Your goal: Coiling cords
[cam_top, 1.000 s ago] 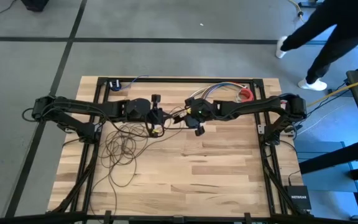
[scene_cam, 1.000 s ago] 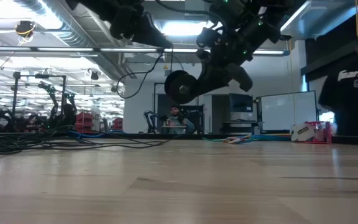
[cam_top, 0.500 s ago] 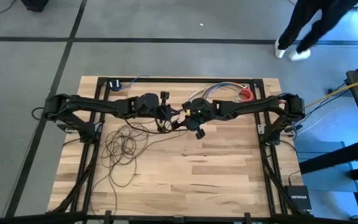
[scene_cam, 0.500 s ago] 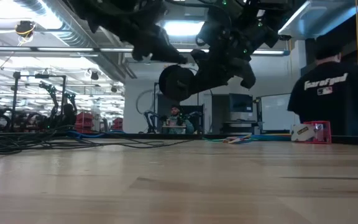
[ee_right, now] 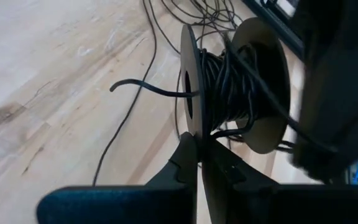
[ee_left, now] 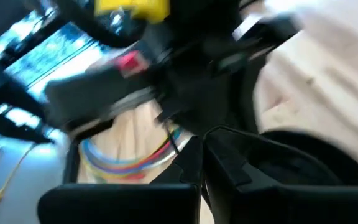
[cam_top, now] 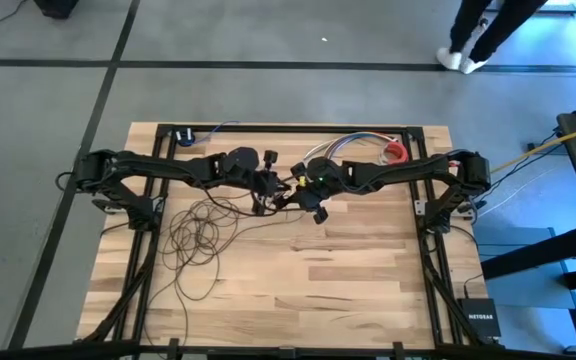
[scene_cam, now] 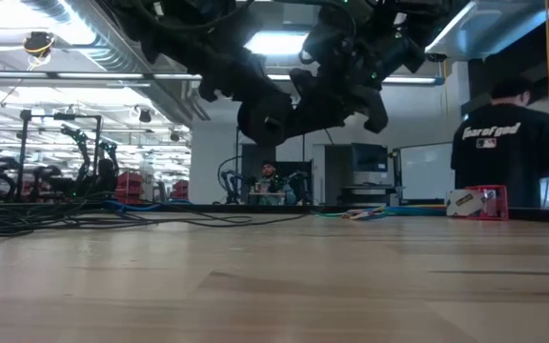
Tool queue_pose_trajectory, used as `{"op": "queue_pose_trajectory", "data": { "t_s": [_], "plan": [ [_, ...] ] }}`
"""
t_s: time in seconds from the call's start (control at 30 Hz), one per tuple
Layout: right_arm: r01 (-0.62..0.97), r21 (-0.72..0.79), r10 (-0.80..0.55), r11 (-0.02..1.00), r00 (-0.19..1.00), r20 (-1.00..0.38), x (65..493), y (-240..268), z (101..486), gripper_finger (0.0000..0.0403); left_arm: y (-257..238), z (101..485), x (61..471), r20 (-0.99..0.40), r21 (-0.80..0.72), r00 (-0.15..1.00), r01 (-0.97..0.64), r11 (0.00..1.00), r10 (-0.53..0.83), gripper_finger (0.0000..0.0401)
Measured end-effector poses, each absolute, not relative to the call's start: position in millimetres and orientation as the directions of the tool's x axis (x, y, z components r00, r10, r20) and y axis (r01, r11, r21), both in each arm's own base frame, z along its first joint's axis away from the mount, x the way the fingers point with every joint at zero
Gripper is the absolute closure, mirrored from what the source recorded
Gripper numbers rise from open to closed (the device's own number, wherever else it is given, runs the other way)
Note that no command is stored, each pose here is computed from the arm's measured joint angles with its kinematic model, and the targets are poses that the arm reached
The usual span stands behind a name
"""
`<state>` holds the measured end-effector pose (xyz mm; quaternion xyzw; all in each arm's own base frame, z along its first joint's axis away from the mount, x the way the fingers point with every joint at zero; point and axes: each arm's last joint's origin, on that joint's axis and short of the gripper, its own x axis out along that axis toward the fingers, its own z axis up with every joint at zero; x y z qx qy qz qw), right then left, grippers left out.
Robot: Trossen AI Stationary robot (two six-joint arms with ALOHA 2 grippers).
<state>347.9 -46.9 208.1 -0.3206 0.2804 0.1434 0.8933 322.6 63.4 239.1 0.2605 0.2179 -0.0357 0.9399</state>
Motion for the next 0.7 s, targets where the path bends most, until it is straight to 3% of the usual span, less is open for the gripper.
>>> {"op": "queue_pose_trajectory", "data": {
  "t_s": [0.27, 0.7],
  "plan": [
    [-0.479, -0.541, 0.096, 0.692, 0.803, -0.588, 350.2, -30.8, 208.7, 0.0393, 74.5, 237.8, 319.4, -0.44, 0.481, 0.897, 0.198, 0.854, 0.039, 0.0399],
    [-0.376, -0.681, -0.059, 0.629, 0.85, -0.523, 350.0, -7.1, 240.8, 0.0393, 86.1, 226.3, 309.5, -0.556, 0.384, 0.829, 0.193, 0.903, 0.06, 0.0387]
  ]
}}
